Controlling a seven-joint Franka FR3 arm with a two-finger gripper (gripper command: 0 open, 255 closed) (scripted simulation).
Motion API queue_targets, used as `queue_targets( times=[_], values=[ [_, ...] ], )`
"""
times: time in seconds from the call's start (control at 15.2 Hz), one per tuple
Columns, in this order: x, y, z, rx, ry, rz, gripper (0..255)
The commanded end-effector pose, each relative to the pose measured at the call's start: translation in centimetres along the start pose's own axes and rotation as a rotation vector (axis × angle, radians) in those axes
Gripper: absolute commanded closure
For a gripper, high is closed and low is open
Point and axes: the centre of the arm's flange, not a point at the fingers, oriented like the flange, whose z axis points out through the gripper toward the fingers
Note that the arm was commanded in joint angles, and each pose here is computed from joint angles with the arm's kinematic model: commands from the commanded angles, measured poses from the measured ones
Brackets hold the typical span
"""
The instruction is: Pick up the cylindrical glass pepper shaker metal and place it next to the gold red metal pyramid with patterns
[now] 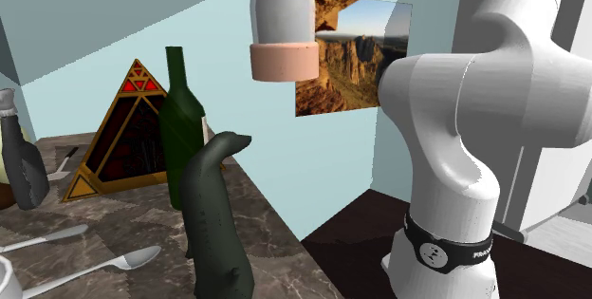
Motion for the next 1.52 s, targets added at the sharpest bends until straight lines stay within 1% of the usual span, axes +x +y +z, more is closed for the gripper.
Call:
queue_targets(
  times=[0.0,0.86,1.45],
  values=[
    [0.0,0.1,-1.0,0.000,0.000,0.000,255],
    [-0.1,1.1,-7.8,0.000,0.000,0.000,255],
    [-7.6,10.2,-6.4,0.000,0.000,0.000,255]
  ],
)
